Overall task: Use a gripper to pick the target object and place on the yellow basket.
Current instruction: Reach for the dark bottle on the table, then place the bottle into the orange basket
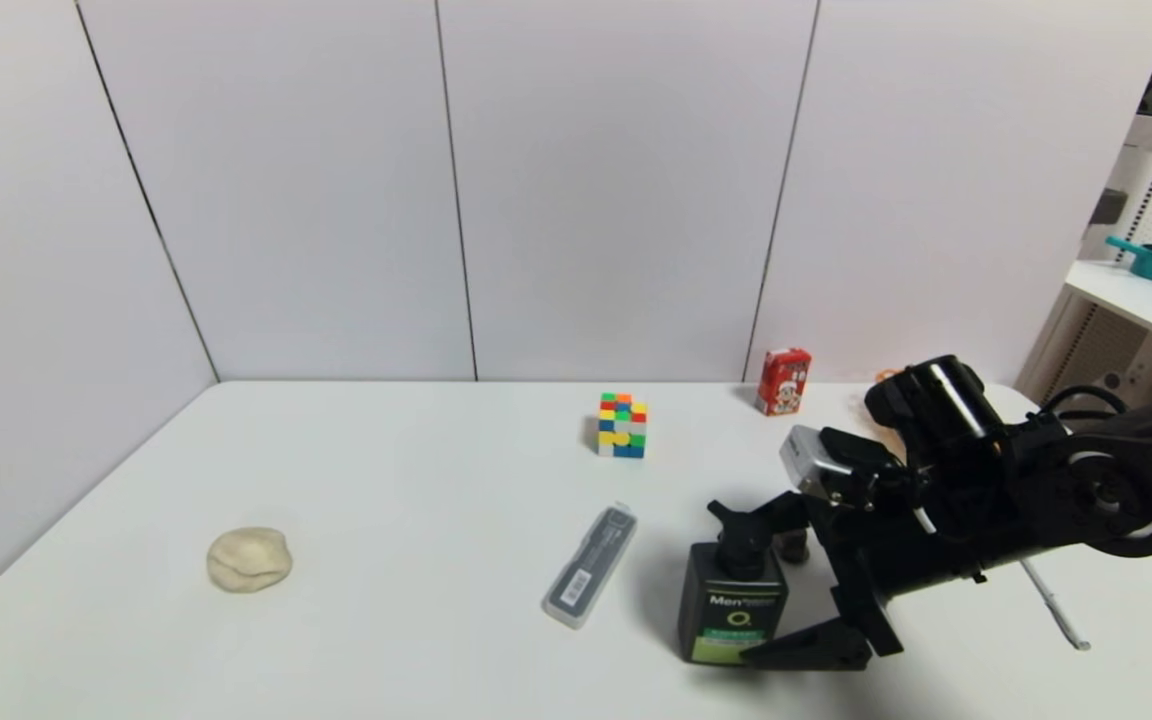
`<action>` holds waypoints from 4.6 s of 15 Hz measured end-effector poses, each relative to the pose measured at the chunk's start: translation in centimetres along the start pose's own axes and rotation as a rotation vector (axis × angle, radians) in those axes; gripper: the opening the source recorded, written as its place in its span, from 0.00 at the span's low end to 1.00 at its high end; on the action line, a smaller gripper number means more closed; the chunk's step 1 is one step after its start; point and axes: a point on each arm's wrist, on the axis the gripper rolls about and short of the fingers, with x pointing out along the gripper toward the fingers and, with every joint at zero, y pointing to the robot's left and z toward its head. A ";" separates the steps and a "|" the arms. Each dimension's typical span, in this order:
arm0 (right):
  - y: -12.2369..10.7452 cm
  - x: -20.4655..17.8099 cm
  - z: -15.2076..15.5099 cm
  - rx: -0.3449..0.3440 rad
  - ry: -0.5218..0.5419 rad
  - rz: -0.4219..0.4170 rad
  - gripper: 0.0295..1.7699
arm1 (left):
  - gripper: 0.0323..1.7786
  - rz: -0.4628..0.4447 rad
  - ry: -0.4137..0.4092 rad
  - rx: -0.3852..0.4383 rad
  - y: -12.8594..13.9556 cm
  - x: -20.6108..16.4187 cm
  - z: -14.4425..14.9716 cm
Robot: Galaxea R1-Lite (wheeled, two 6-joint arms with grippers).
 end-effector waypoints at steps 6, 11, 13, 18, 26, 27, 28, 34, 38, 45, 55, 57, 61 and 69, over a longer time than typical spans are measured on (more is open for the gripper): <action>-0.9 1.2 0.2 -0.009 0.003 0.020 0.96 | 0.95 0.000 0.000 0.000 0.0 0.0 0.0; -1.2 2.0 0.0 -0.017 0.004 0.028 0.76 | 0.95 0.000 0.000 0.000 0.0 0.0 0.0; -1.3 2.2 -0.1 -0.015 0.008 0.031 0.60 | 0.95 0.000 0.000 0.000 0.0 0.0 0.0; -1.4 2.2 -0.1 -0.011 0.012 0.031 0.35 | 0.95 0.000 0.000 0.000 0.0 0.0 0.0; -2.4 -5.4 2.9 -0.043 -0.090 -0.209 0.35 | 0.95 0.000 0.000 0.000 0.0 0.0 0.0; -3.0 -7.3 3.3 -0.044 -0.109 -0.277 0.35 | 0.95 0.000 0.000 0.000 0.0 0.0 0.0; -3.8 -9.4 3.9 -0.044 -0.130 -0.354 0.35 | 0.95 0.000 0.000 0.000 0.0 0.0 0.0; -9.1 -19.6 4.9 0.022 -0.187 -0.738 0.35 | 0.95 -0.001 0.000 0.000 0.0 0.0 0.0; -12.7 -23.4 3.1 0.078 -0.111 -0.984 0.35 | 0.95 0.000 0.000 0.000 0.0 0.0 0.0; -17.2 -22.9 -4.0 0.268 0.028 -1.080 0.35 | 0.95 0.000 0.000 0.000 0.0 0.0 0.0; -18.6 -20.4 -8.9 0.391 0.084 -1.002 0.35 | 0.95 0.000 0.000 0.000 0.0 0.0 0.0; -18.5 -20.1 -9.3 0.419 0.089 -0.985 0.35 | 0.95 0.000 0.000 0.000 0.0 0.0 0.0; -18.3 -19.7 -9.6 0.439 0.097 -0.964 0.35 | 0.95 -0.001 0.000 0.000 0.0 0.0 0.0; -18.1 -18.8 -10.4 0.458 0.112 -0.935 0.61 | 0.95 0.000 0.000 0.000 0.0 0.0 0.0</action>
